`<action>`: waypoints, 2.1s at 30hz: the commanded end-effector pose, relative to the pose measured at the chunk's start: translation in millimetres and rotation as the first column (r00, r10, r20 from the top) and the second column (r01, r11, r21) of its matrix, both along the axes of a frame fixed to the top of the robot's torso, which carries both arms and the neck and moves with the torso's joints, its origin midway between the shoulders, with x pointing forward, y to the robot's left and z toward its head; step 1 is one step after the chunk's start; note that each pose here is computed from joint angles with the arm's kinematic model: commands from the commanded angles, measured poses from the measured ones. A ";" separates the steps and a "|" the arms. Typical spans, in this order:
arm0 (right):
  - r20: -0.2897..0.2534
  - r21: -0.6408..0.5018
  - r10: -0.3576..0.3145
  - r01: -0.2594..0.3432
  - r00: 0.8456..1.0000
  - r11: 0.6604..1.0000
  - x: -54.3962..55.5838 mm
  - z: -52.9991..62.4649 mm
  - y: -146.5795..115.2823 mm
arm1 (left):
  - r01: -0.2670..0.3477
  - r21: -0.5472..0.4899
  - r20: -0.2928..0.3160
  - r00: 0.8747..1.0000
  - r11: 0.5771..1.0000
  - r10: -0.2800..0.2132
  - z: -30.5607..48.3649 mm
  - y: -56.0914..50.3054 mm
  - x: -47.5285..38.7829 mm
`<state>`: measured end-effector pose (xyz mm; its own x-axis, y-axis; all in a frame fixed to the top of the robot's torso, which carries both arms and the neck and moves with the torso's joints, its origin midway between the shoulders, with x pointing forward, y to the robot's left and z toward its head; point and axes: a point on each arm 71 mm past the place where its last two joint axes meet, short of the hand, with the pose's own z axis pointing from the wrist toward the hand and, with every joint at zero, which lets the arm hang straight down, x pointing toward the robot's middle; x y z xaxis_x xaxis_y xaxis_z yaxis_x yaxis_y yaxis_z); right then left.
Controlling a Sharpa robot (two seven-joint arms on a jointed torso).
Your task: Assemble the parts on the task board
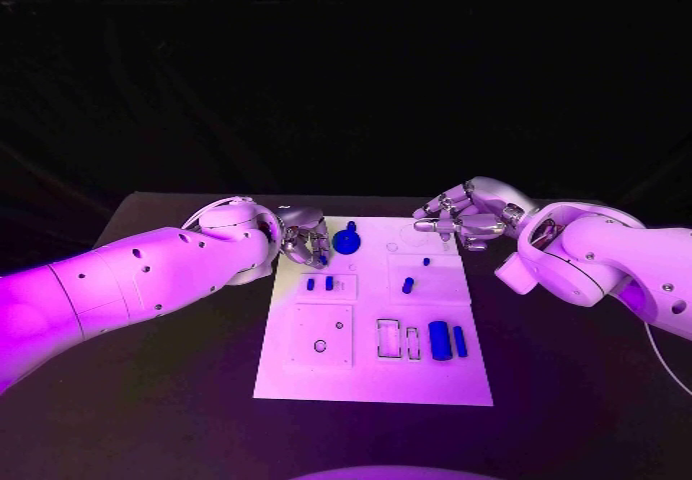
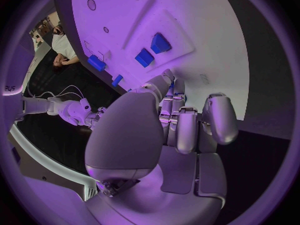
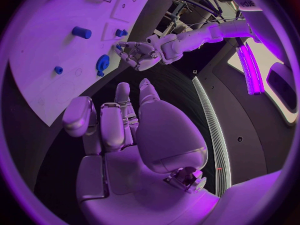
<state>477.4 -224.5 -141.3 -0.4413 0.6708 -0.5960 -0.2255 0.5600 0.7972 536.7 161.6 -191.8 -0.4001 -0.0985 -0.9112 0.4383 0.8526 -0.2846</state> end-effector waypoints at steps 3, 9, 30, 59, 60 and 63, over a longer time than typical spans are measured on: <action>0.003 -0.001 0.019 -0.019 1.000 1.000 -0.8 -0.2 1.8 | 0.029 0.018 -0.020 0.999 0.999 -0.028 -3.0 -3.5 -2.0; 0.003 -0.002 0.019 -0.019 1.000 1.000 -0.3 -0.3 1.7 | 0.032 0.016 -0.015 0.999 0.999 -0.031 -2.7 -4.1 -1.9; 0.004 0.001 0.024 -0.024 1.000 1.000 -0.1 -0.7 2.7 | 0.036 0.033 -0.020 0.999 0.999 -0.035 -3.6 -8.0 -2.2; 0.005 0.001 0.013 -0.013 1.000 1.000 0.8 -1.3 0.9 | 0.002 0.040 -0.008 1.000 0.999 -0.002 -3.4 -2.2 -0.1; 0.005 0.001 0.012 -0.012 1.000 1.000 0.8 -1.4 0.7 | 0.001 0.040 -0.008 1.000 0.999 -0.001 -3.4 -1.8 -0.1; 0.003 -0.002 0.008 -0.008 1.000 1.000 1.4 -1.7 -0.2 | -0.003 0.040 -0.007 1.000 0.999 0.003 -3.3 0.1 0.2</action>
<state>479.0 -225.1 -142.5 -0.4402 0.6718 -0.5957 -0.2265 0.5590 0.7977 536.8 161.3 -195.6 -0.4114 -0.0635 -0.9092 0.4340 0.8636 -0.2567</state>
